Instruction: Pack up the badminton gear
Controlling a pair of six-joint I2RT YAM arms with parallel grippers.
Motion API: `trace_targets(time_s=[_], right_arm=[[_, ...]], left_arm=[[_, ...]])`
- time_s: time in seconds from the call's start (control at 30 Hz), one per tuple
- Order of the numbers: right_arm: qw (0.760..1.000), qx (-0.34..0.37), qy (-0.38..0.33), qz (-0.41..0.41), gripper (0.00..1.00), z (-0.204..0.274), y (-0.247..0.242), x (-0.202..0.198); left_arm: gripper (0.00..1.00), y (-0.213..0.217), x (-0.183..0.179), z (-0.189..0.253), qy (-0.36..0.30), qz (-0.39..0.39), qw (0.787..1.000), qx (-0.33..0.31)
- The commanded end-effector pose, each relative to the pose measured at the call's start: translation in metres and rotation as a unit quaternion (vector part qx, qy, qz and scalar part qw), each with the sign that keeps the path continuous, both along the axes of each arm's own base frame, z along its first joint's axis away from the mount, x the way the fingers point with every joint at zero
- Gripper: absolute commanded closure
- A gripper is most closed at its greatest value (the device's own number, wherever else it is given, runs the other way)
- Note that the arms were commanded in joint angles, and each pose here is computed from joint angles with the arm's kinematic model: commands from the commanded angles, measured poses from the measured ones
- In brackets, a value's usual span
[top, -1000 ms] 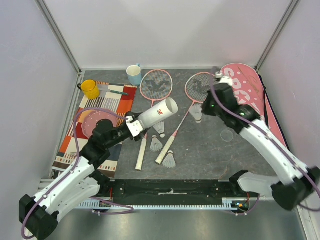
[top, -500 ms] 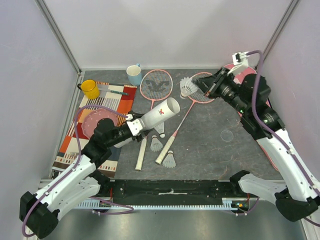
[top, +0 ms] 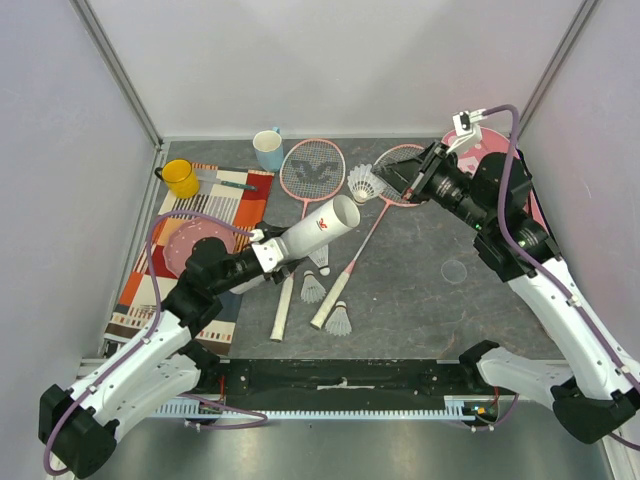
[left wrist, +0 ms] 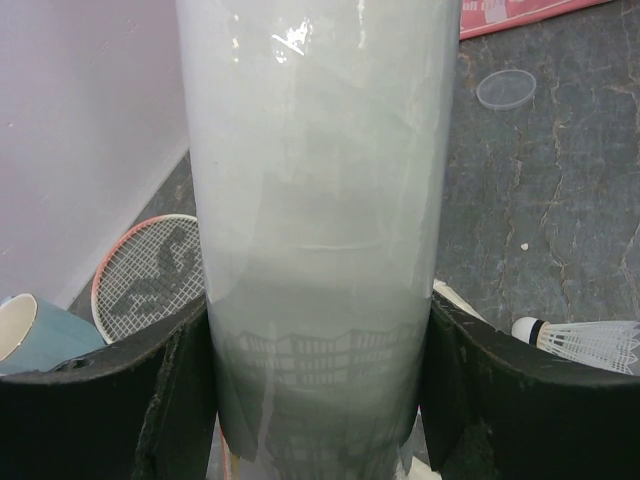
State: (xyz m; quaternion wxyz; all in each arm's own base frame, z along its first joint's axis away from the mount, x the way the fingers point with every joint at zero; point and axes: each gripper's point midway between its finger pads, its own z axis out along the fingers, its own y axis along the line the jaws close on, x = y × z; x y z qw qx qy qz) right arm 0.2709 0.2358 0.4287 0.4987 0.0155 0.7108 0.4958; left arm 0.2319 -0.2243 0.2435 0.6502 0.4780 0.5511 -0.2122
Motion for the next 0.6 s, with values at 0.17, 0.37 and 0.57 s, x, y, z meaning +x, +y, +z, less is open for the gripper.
trace_targets(time_s=[0.17,0.37,0.57], right_arm=[[0.995,0.075,-0.04,0.053,1.0,0.042,0.006,-0.029],[0.994,0.091,-0.02,0.064,1.0,0.021,0.017,-0.024],[0.994,0.083,-0.028,0.06,0.99,0.009,0.023,-0.02]], left_arm=[[0.6,-0.003,-0.001,0.034,-0.037,-0.005,0.998,-0.042],[0.6,-0.004,-0.003,0.038,-0.039,-0.01,0.998,-0.05],[0.6,-0.003,-0.005,0.043,-0.043,-0.011,0.997,-0.061]])
